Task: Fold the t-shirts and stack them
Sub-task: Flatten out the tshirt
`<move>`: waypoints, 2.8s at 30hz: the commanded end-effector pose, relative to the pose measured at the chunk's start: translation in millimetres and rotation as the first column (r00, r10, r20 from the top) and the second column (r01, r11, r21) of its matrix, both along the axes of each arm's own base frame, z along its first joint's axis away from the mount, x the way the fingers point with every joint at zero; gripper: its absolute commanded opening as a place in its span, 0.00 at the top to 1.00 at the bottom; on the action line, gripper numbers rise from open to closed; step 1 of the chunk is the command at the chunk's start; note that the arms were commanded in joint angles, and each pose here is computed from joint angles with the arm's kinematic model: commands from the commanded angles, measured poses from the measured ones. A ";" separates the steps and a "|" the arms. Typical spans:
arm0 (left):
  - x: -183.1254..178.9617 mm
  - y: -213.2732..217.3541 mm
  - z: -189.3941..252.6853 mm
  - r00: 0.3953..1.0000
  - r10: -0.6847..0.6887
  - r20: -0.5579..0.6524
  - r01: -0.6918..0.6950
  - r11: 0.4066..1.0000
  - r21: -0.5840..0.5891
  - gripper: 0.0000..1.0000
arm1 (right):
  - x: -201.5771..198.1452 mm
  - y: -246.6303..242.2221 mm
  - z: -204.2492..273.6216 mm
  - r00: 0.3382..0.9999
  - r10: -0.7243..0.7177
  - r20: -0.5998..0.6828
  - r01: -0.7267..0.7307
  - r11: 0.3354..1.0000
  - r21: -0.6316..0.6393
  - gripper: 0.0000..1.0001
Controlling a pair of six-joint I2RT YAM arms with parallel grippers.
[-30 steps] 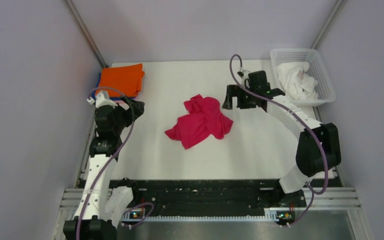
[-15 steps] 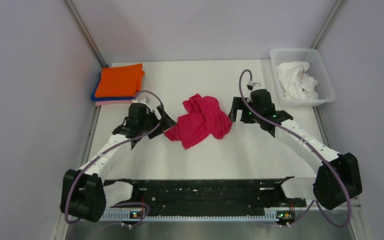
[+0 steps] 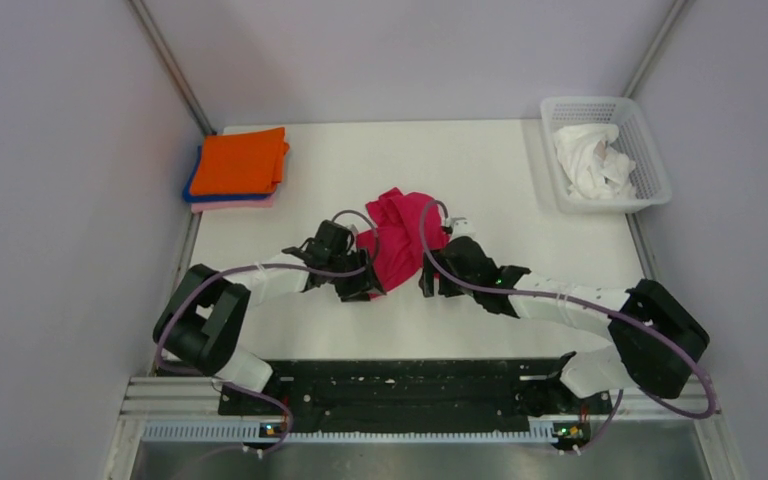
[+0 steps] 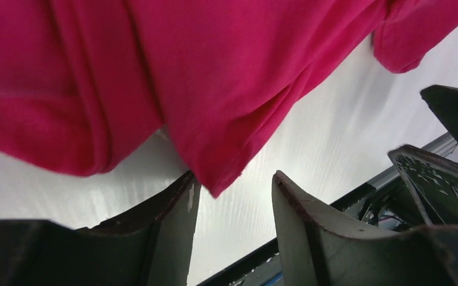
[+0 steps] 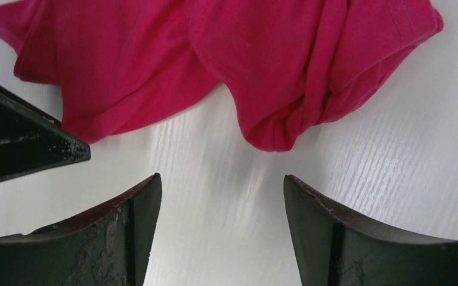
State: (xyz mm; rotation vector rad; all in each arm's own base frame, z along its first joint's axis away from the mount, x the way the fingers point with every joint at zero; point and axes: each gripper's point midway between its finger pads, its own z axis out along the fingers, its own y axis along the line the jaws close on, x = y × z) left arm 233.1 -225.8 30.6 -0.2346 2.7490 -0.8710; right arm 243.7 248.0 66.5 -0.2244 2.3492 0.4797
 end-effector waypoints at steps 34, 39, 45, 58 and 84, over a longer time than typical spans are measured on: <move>89.4 73.5 212.2 0.651 0.290 0.701 -0.450 0.892 0.049 1.00 | 85.0 -33.0 169.9 0.825 -0.323 0.463 0.178 0.927 0.330 1.00; 87.9 96.1 297.0 0.470 0.309 0.827 -0.496 0.868 -0.042 1.00 | 80.6 -53.4 256.3 0.736 -0.372 0.566 0.103 0.887 0.450 1.00; 76.4 109.9 411.9 0.237 0.340 0.910 -0.463 0.863 -0.202 1.00 | 64.2 -52.9 372.2 0.622 -0.341 0.704 -0.067 0.874 0.482 1.00; 2.8 207.0 498.2 -0.050 0.433 0.900 -0.623 0.691 -0.367 1.00 | -5.3 -119.9 468.9 0.449 -0.395 0.801 -0.079 0.876 0.476 1.00; 175.9 233.8 289.5 0.297 0.500 0.813 -0.856 0.516 -0.004 1.00 | 52.2 -181.2 249.1 0.554 -0.613 0.564 0.599 0.763 0.241 1.00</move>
